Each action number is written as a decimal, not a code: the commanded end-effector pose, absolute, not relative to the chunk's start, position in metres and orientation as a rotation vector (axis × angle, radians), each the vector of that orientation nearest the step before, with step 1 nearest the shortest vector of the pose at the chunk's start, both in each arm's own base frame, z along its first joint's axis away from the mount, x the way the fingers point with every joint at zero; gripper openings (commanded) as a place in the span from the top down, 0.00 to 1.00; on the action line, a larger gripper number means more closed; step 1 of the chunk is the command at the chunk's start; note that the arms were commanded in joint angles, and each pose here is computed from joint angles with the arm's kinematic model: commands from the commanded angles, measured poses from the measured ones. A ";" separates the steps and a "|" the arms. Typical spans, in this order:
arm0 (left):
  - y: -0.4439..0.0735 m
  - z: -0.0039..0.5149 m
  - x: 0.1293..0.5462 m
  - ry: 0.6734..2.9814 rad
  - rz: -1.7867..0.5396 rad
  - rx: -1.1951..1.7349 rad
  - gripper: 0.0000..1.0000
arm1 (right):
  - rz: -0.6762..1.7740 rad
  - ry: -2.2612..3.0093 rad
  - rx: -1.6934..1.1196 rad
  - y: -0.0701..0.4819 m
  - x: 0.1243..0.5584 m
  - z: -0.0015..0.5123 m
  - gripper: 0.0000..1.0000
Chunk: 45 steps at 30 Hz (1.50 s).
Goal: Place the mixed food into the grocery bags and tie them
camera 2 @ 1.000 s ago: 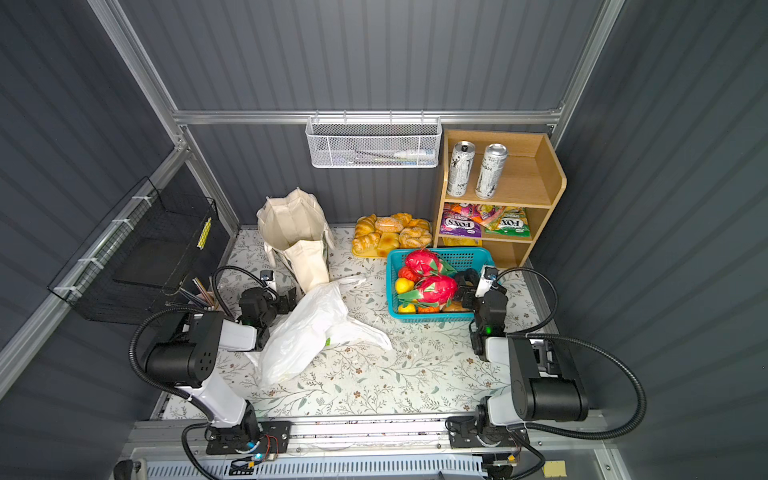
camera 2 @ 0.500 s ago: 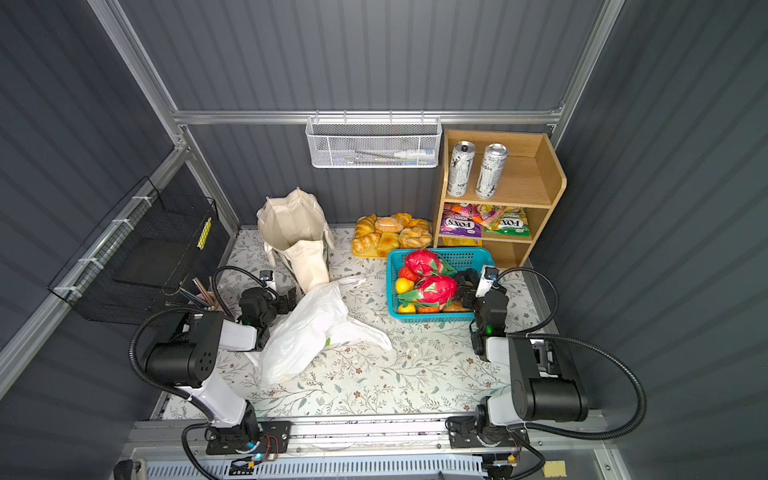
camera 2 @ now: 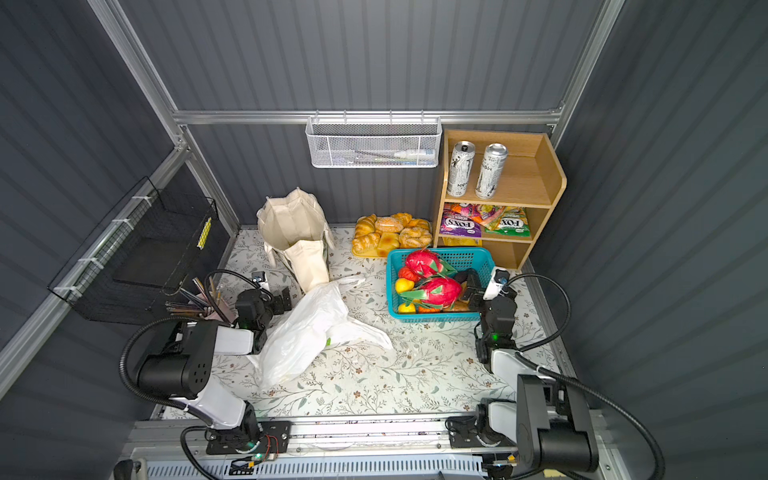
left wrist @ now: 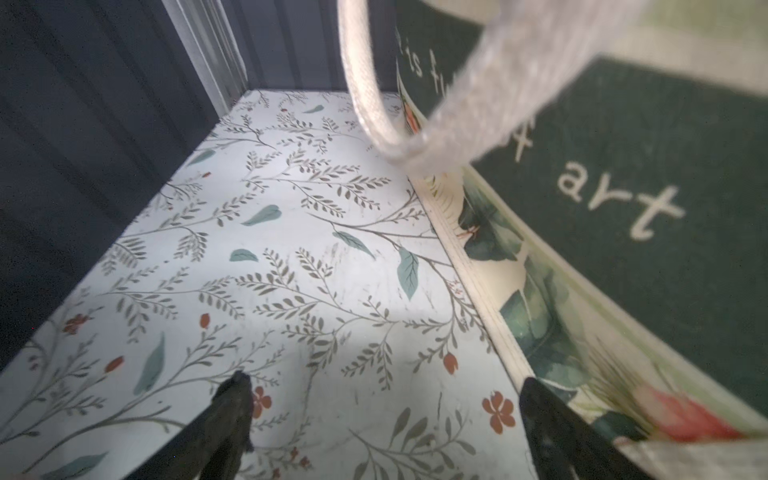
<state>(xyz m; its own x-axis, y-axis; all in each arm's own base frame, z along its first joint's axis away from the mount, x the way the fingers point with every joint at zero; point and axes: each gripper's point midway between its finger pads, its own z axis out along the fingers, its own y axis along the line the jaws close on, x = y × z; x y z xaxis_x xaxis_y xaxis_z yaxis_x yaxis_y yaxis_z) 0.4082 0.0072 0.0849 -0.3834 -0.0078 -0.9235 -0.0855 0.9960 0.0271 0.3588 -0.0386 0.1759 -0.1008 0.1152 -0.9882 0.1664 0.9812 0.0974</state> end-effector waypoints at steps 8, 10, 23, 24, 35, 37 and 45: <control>0.017 0.137 0.413 1.993 0.085 -0.174 0.00 | 0.104 1.718 0.711 -0.064 0.328 0.197 0.01; 0.018 0.154 0.409 2.016 0.064 -0.224 0.00 | 0.197 1.694 0.683 -0.053 0.323 0.211 0.01; -0.024 0.260 0.332 2.036 -0.313 -0.261 0.00 | 0.744 1.807 0.229 0.066 0.296 0.305 0.01; -0.028 0.272 0.334 2.019 -0.346 -0.253 0.00 | 0.757 1.830 0.204 0.076 0.295 0.305 0.02; -0.155 0.344 0.424 2.098 -0.257 0.192 0.00 | 0.818 2.071 -0.080 0.208 0.302 0.288 0.06; -0.168 0.332 0.444 2.178 -0.144 0.256 0.00 | 0.819 2.093 -0.082 0.218 0.306 0.289 0.06; -0.173 0.261 0.480 2.414 0.271 0.407 0.00 | 0.757 2.135 -0.079 0.224 0.318 0.285 0.07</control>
